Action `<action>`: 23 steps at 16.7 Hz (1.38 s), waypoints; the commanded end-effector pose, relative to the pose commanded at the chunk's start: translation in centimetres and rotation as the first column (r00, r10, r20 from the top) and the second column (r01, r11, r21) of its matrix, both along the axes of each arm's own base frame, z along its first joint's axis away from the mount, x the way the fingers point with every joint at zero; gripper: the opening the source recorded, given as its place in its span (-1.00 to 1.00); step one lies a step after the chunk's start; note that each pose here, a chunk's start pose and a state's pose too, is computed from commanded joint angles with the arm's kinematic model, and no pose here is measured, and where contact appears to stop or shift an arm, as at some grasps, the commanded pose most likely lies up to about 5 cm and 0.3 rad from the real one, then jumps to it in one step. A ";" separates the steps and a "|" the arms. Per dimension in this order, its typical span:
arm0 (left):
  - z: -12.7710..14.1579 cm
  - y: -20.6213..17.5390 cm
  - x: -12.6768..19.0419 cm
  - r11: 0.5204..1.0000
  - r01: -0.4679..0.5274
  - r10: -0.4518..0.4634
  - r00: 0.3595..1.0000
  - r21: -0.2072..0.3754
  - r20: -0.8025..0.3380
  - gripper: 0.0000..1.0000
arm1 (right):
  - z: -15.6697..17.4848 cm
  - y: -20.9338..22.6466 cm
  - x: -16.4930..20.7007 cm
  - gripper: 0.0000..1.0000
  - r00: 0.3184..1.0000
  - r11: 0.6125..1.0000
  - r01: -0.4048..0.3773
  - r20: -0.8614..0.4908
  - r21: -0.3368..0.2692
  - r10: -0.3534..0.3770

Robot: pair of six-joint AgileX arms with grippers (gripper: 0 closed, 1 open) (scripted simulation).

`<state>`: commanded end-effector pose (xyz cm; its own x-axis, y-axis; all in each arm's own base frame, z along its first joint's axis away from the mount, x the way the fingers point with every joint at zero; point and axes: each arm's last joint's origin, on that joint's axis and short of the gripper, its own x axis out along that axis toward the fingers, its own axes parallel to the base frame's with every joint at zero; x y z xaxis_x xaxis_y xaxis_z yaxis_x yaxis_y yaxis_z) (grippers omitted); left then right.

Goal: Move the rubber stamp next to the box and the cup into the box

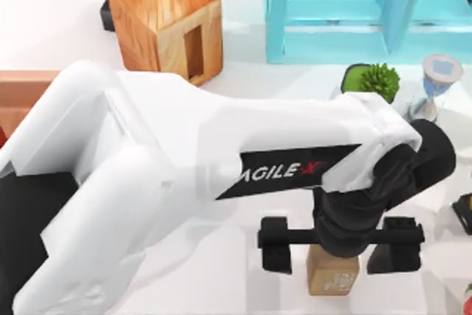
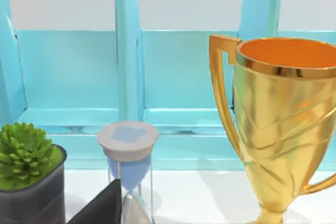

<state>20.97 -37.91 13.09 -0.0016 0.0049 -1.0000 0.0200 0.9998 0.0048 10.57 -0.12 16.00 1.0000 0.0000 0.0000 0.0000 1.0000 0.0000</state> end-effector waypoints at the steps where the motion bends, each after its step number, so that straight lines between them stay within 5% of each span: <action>1: 0.0 0.0 0.0 1.000 0.000 0.000 1.000 0.000 0.000 1.00 | 0.0 0.0 0.0 1.00 1.000 1.000 0.000 0.000 0.000 0.000; 2: 0.0 0.0 0.0 1.000 0.000 0.000 1.000 0.000 0.000 1.00 | 0.0 0.0 0.0 1.00 1.000 1.000 0.000 0.000 0.000 0.000; 15: 0.0 0.0 0.0 1.000 0.000 0.000 1.000 0.000 0.000 -0.96 | 0.0 0.0 0.0 1.00 1.000 1.000 0.000 0.000 0.000 0.000; 23: 0.0 0.0 0.0 1.000 0.000 0.000 1.000 0.000 0.000 -1.00 | 0.0 0.0 0.0 1.00 1.000 1.000 0.000 0.000 0.000 0.000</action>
<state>20.97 -37.91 13.09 -0.0016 0.0049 -1.0000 0.0200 0.9998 0.0048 10.57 -0.12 16.00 1.0000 0.0000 0.0000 0.0000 1.0000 0.0000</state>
